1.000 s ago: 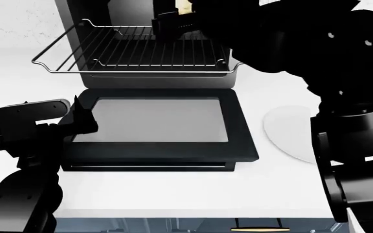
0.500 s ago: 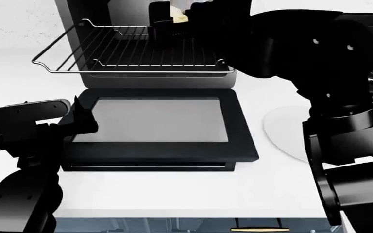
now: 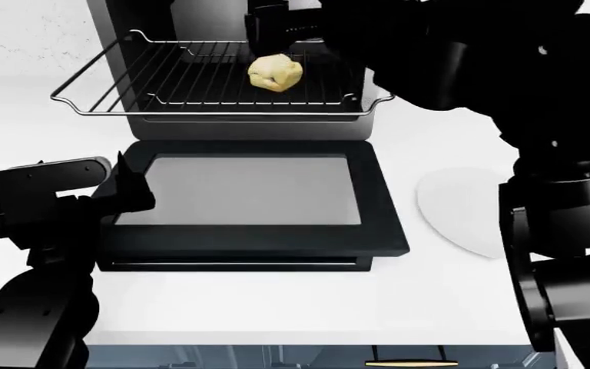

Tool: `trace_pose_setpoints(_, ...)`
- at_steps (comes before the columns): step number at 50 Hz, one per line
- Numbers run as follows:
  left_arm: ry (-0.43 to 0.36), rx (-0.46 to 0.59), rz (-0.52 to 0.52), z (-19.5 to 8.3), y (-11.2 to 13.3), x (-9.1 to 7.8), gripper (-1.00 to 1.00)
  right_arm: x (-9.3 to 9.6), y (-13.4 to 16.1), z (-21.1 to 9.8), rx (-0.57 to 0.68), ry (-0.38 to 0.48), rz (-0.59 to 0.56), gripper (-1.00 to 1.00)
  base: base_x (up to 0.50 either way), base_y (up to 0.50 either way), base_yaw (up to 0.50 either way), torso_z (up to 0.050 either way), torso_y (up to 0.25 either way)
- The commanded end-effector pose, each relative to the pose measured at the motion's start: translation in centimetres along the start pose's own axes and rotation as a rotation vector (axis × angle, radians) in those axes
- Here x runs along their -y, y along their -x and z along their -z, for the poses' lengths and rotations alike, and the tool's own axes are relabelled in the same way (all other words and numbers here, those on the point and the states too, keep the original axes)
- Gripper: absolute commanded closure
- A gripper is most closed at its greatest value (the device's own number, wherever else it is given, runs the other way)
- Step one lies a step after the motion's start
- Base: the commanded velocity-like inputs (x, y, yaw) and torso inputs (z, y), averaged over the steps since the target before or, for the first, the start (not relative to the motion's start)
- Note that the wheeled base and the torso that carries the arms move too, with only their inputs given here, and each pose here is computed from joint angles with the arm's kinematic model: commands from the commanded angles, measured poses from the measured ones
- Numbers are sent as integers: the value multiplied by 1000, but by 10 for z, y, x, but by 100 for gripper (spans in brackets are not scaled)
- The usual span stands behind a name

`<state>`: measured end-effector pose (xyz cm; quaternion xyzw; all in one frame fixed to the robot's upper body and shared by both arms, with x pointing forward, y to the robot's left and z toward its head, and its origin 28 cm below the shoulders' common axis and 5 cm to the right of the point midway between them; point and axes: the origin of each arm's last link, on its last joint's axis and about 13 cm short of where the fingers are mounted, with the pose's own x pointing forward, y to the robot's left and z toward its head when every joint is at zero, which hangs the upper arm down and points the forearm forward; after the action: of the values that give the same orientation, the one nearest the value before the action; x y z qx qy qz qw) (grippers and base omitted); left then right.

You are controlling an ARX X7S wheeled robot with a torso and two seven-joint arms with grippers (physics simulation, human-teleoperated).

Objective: Place the scone on the top rack of the toaster oven.

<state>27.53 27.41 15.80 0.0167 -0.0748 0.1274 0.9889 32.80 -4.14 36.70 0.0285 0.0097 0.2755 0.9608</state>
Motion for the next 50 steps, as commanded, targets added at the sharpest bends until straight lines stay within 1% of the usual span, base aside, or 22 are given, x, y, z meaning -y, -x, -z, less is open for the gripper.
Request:
trace_pose_setpoints(1, 7, -63, 5, 12, 3, 0, -100, 3, 26, -6, 52, 36, 59, -100, 0, 0, 0, -10, 0)
trace_pose_setpoints(3, 6, -63, 5, 13, 3, 0, -100, 3, 34, -3, 63, 68, 83, -100, 0, 0, 0, 0, 0)
trace_pose_setpoints(7, 11, -61, 5, 10, 4, -1, -100, 3, 51, -1, 95, 86, 131, -100, 0, 0, 0, 0, 0)
trace_pose_setpoints(9, 13, -60, 8, 10, 4, -1, -100, 3, 61, 0, 120, 119, 167, -100, 0, 0, 0, 0, 0)
trace_pose_setpoints(10, 13, -60, 7, 10, 4, -1, -100, 2, 65, 1, 128, 121, 178, -100, 0, 0, 0, 0, 0)
trace_pose_setpoints(11, 13, -60, 7, 10, 4, -1, -100, 2, 72, 2, 140, 147, 208, -100, 0, 0, 0, 0, 0)
trace_pose_setpoints(17, 19, -54, 9, 5, 7, -3, -100, -1, 96, 4, 201, 211, 267, -100, 0, 0, 0, -2, 0)
trace_pose_setpoints(18, 20, -53, 9, 4, 8, -3, -100, -1, 98, 4, 200, 214, 286, -100, 0, 0, 0, 0, 0)
trace_pose_setpoints(19, 24, -49, 11, 1, 9, -5, -100, -2, 104, 3, 217, 243, 296, -100, 0, 0, 0, 0, 0)
trace_pose_setpoints(23, 38, -30, 13, -9, 13, -9, -100, -5, 120, 4, 245, 290, 351, -100, 0, 0, 0, 0, 0)
trace_pose_setpoints(27, 55, -18, 16, -16, 17, -13, -100, -7, 132, 5, 279, 305, 377, -100, 0, 0, 0, 0, 0)
trace_pose_setpoints(30, 80, -14, 29, -25, 21, -16, -100, -6, 138, 7, 296, 320, 402, -100, 0, 0, 0, 0, 0)
trace_pose_setpoints(34, 94, 14, 37, -37, 26, -20, -100, -6, 143, 7, 316, 320, 415, -100, 0, 0, 0, 0, 0)
trace_pose_setpoints(41, 122, 74, 67, -58, 36, -25, -100, -7, 152, 9, 360, 377, 456, -100, 0, 0, 0, 0, 0)
trace_pose_setpoints(46, 143, 121, 70, -74, 41, -29, -100, -7, 156, 9, 377, 372, 475, -100, 0, 0, 0, 0, 0)
trace_pose_setpoints(50, 151, 142, 76, -81, 44, -31, -100, -8, 158, 7, 394, 375, 483, -100, 0, 0, 0, 0, 0)
